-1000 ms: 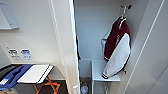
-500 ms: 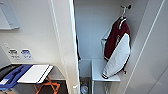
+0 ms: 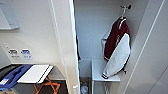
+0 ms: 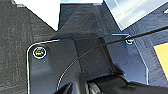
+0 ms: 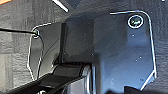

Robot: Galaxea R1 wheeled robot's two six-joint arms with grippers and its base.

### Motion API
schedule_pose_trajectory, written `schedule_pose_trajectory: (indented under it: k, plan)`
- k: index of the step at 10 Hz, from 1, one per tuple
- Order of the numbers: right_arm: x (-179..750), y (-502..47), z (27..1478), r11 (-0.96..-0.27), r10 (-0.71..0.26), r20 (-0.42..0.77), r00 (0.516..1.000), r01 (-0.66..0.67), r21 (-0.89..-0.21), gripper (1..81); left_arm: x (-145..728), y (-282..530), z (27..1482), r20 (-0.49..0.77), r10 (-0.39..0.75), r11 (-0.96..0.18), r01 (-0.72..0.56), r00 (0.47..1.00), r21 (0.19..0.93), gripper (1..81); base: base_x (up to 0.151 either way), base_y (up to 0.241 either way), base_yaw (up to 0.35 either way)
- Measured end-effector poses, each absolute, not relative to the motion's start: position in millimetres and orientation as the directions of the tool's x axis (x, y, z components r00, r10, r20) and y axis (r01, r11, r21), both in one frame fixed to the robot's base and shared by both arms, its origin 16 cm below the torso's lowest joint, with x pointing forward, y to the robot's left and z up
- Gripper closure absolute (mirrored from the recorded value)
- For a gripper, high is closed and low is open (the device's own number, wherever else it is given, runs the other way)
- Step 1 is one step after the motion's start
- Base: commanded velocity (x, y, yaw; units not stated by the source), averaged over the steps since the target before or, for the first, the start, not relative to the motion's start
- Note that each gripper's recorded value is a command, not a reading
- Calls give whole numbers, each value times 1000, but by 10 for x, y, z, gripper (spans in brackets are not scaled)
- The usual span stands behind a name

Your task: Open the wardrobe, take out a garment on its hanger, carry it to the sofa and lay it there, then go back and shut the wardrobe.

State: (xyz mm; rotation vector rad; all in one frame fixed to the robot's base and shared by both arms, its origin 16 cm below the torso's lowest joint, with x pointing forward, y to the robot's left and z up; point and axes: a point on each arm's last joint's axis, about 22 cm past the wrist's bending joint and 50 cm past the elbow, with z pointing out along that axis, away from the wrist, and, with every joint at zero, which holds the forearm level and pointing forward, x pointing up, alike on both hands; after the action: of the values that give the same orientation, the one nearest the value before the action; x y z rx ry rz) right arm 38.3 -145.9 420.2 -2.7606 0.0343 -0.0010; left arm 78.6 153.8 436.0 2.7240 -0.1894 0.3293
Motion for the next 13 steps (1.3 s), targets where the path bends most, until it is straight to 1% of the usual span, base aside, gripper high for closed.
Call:
schedule_pose_trajectory:
  k: [1,2,3,4,5,7,8,9,10,11,12,13]
  plan:
    - [384,-1465,4201,-928,-23,-4,1000,-23,-371,10,843,1501,4371,265,-88,-913,-184,960,363,10,0,0,0]
    - [383,-1464,4201,-928,-19,-2,1000,-18,-371,10,851,1475,4379,296,-146,-903,-249,944,349,10,0,0,0]
    - [388,-1464,4201,-928,-15,0,1000,-14,-372,10,852,1460,4390,347,-257,-875,-370,902,313,10,0,0,0]
    - [387,-1463,4201,-928,-14,0,1000,-13,-372,10,928,1440,4413,401,-350,-837,-475,847,271,10,0,0,0]
    - [391,-1467,4201,-928,-13,1,1000,-12,-371,10,1082,1421,4439,435,-396,-814,-529,809,241,10,0,0,0]
    - [453,-1463,4202,-928,-13,8,1000,-9,-372,10,1616,1391,4533,498,-415,-803,-563,762,193,10,0,0,0]
    - [459,-1466,4201,-929,-13,9,1000,-9,-371,10,1804,1424,4564,514,-409,-810,-559,754,175,10,0,0,0]
    - [475,-1465,4201,-929,-13,10,1000,-8,-371,10,1873,1468,4566,501,-343,-846,-493,795,204,10,0,0,0]
    - [474,-1461,4201,-928,-13,11,1000,-8,-371,10,1906,1492,4562,470,-229,-888,-380,853,257,10,0,0,0]
    - [473,-1461,4201,-928,-13,11,1000,-8,-371,10,1994,1479,4580,438,-95,-915,-251,894,315,10,0,0,0]
    - [475,-1458,4202,-928,-13,11,1000,-8,-372,10,2148,1407,4630,411,45,-918,-125,911,377,10,0,0,0]
    - [473,-1458,4202,-928,-13,11,1000,-8,-372,10,2328,1355,4695,381,189,-898,2,905,440,10,0,0,0]
